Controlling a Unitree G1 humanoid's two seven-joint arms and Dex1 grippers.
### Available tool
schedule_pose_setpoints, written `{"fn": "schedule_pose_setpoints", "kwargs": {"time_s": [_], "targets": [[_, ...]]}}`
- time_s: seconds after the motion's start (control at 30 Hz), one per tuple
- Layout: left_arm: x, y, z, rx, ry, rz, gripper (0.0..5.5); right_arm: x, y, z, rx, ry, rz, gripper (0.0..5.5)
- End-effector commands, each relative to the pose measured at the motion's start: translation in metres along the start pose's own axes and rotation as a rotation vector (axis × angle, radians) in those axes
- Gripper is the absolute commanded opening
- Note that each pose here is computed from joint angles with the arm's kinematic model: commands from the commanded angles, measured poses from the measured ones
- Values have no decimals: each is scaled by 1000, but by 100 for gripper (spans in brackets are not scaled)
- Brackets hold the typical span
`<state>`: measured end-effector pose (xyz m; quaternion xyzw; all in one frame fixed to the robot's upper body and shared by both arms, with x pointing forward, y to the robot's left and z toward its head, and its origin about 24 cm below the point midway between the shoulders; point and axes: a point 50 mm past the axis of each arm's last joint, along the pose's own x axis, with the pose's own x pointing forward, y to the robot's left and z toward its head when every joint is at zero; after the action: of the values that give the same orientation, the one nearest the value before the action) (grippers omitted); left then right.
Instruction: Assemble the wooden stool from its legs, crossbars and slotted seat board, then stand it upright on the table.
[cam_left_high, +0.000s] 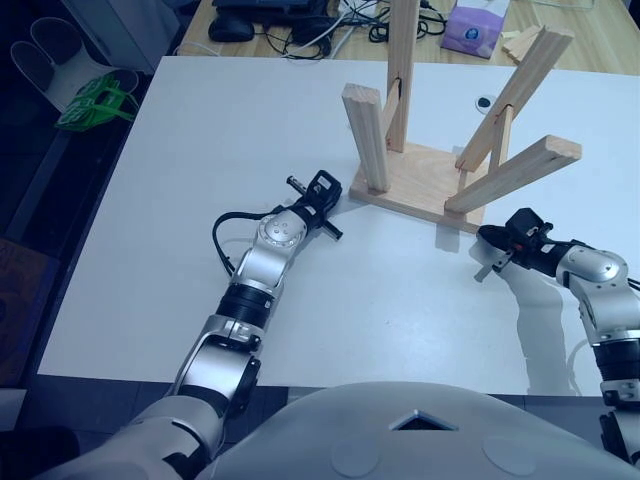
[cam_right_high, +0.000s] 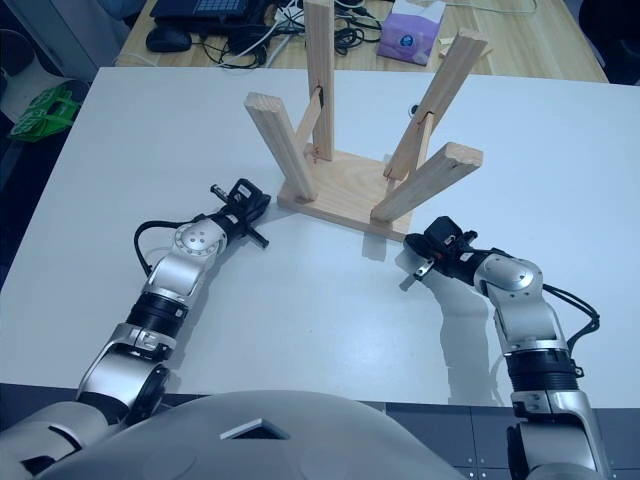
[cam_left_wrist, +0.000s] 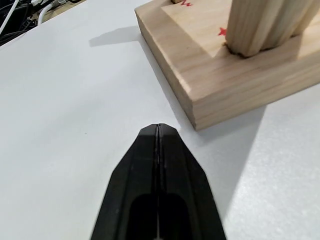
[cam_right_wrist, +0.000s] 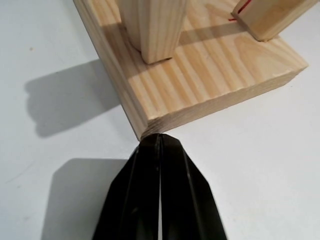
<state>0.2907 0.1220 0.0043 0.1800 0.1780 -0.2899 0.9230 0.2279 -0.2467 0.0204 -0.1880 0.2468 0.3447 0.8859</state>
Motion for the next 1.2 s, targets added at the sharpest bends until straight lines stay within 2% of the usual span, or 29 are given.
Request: {"fn": "schedule_pose_setpoints", "kwargs": {"time_s": [0.03,0.4,0.57,0.77,1.2], "targets": [[-1,-7,-5,13,39,-41,2,-1,4,-11,36,41,22,0],[0,-9,-2,21,25,-42,2,3,8,-11,44,26,17,0],[1,-23,11,64,-66,-91,2,2,12,-8,33,2,40,0],[-5,-42,13,60,-107,-193,2,-2,12,-4,27,-31,51,0],[-30,-59,17,40,-161,-369,2,-23,16,14,-2,-107,173,0]]}}
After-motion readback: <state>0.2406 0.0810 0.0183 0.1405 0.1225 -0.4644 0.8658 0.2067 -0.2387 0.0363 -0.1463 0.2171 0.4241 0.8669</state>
